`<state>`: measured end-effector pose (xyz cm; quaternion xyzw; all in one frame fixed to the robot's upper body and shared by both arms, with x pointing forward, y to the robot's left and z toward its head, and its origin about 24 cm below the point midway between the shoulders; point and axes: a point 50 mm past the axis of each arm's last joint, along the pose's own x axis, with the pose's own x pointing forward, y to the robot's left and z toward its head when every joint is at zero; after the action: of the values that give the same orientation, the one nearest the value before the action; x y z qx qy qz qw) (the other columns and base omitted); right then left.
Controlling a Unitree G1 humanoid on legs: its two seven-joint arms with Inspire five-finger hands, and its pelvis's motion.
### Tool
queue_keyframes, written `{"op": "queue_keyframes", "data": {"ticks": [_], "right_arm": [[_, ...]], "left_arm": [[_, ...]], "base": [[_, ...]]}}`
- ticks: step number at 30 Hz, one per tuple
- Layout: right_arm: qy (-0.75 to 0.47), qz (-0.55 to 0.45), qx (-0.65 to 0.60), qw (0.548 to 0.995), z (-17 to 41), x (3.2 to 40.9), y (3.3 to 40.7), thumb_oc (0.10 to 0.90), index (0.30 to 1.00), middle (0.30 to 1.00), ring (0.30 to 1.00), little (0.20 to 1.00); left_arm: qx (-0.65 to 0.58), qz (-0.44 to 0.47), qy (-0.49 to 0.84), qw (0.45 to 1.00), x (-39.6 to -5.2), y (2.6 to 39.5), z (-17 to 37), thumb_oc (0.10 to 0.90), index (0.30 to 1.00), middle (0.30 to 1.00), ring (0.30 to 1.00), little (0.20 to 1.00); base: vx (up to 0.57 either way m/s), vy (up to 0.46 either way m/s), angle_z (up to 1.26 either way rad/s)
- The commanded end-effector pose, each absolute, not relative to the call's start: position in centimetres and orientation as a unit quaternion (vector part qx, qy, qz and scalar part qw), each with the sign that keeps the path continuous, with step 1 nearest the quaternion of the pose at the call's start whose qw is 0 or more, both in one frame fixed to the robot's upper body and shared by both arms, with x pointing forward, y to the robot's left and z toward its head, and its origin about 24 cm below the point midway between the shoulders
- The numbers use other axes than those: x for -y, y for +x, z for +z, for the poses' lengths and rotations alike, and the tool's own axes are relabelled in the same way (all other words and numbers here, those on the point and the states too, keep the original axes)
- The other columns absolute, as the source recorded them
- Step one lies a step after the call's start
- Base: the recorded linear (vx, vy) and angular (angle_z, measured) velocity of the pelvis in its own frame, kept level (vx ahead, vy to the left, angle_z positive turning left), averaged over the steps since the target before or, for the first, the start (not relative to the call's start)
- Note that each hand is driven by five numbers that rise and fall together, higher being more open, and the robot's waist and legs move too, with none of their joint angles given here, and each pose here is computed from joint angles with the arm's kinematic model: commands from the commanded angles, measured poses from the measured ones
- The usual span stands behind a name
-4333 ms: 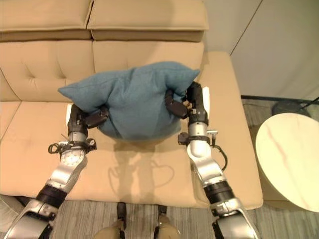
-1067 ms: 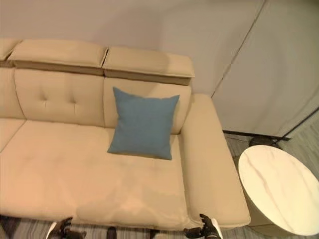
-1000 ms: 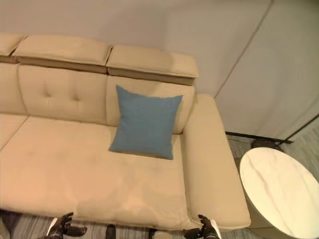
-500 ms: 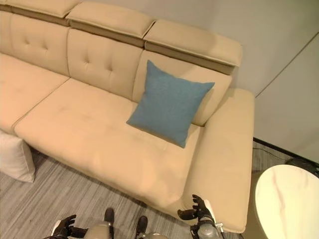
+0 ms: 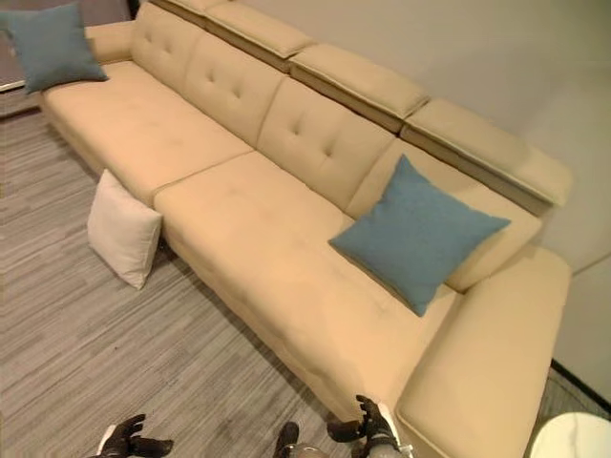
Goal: Pick up all the scattered cushions and arrange them neatly on the sofa.
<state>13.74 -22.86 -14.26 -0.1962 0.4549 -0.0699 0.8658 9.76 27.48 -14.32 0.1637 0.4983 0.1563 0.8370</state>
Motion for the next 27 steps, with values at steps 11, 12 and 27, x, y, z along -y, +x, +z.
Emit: {"op": "queue_keyframes", "data": {"ticks": [11, 12, 27], "right_arm": [[-0.235, -0.067, -0.396, 0.885, -12.4, 24.3, 16.4, 0.8, 0.9, 0.9, 0.9, 0.9], [-0.236, -0.071, -0.396, 0.885, -12.3, 24.5, 16.5, 0.8, 0.9, 0.9, 0.9, 0.9], [-0.241, -0.039, -0.457, 0.855, -14.4, 22.6, 14.0, 0.8, 0.9, 0.9, 0.9, 0.9]], "left_arm": [[-0.466, 0.18, 0.129, 0.857, -26.6, 11.5, -14.0, 0.8, 0.9, 0.9, 0.9, 0.9], [-0.466, 0.176, 0.126, 0.858, -26.3, 11.6, -14.1, 0.8, 0.9, 0.9, 0.9, 0.9], [-0.511, 0.169, 0.168, 0.826, -27.8, 9.1, -14.5, 0.8, 0.9, 0.9, 0.9, 0.9]], "base": [[0.0, -0.093, 0.85], [-0.13, -0.023, 1.05], [0.11, 0.105, 0.56]]}}
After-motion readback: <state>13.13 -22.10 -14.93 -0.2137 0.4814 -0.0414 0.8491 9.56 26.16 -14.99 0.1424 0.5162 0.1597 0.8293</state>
